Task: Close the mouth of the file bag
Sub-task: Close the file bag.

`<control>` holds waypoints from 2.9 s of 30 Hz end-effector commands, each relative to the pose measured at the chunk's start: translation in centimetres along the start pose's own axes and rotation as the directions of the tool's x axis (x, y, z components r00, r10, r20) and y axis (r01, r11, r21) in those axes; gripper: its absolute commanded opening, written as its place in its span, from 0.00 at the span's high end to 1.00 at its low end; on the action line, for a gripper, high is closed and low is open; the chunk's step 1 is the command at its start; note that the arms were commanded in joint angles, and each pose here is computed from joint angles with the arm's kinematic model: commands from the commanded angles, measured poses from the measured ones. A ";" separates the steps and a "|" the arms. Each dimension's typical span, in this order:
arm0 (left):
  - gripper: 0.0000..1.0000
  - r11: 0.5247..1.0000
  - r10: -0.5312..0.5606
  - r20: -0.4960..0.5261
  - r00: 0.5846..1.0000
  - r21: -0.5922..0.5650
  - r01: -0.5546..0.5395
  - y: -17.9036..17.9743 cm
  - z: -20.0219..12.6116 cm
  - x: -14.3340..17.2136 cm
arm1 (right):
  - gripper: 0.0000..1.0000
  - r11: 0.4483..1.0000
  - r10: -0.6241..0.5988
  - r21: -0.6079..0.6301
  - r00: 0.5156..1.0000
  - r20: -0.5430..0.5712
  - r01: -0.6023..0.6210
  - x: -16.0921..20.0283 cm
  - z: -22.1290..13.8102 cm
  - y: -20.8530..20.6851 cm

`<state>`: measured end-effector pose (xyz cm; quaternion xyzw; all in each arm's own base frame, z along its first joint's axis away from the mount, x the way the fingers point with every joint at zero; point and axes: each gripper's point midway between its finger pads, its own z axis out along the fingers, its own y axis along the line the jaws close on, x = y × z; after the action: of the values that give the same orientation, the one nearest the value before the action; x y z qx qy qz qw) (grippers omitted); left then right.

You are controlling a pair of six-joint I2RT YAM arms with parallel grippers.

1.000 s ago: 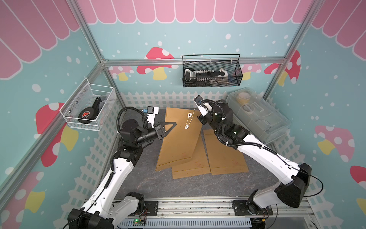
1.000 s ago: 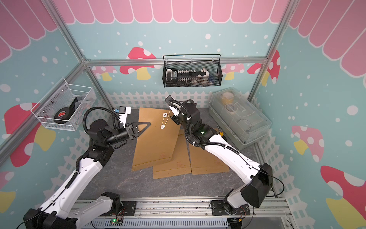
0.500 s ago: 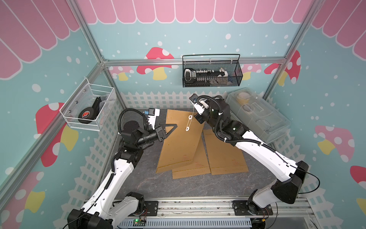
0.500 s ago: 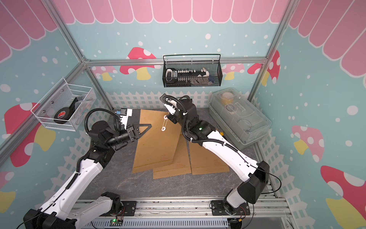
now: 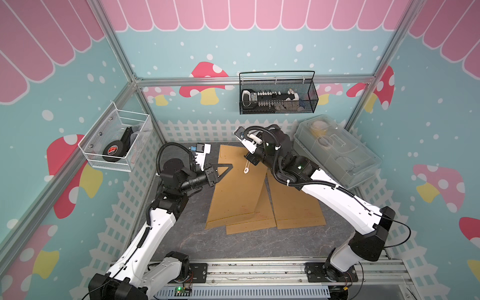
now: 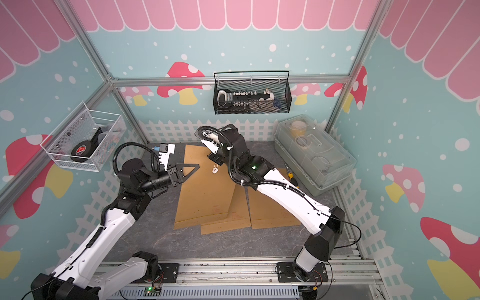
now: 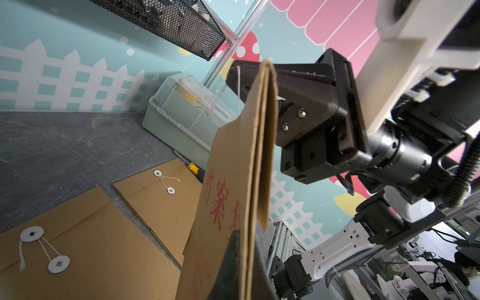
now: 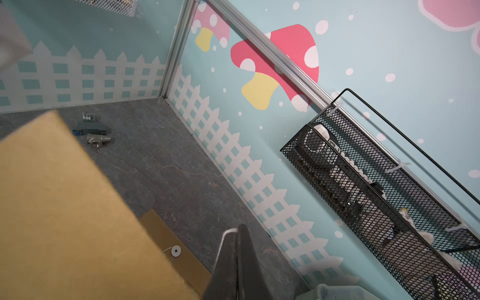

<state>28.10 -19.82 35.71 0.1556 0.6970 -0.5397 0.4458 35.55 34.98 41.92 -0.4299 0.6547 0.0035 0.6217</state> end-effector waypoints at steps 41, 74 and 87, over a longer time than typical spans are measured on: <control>1.00 0.993 0.088 0.164 0.982 -0.096 -0.073 -0.7 -1.0 -4.4 | 1.00 0.751 0.504 -0.456 0.861 -0.072 -0.478 -0.8 -1.5 9.7; 1.00 0.993 0.097 0.203 0.974 -0.083 -0.081 -1.3 -0.6 -6.2 | 1.00 0.537 0.737 -0.642 0.674 0.042 -0.547 -3.5 -4.4 9.4; 1.00 0.994 0.102 0.216 0.971 -0.044 -0.095 -3.1 -0.9 -6.9 | 1.00 0.570 0.740 -0.533 0.673 0.004 -0.625 0.8 -1.8 9.0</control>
<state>30.61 -18.00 40.32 0.1002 0.6705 -0.5068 0.5325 28.81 39.67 35.63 -0.2979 0.6801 0.4497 0.4965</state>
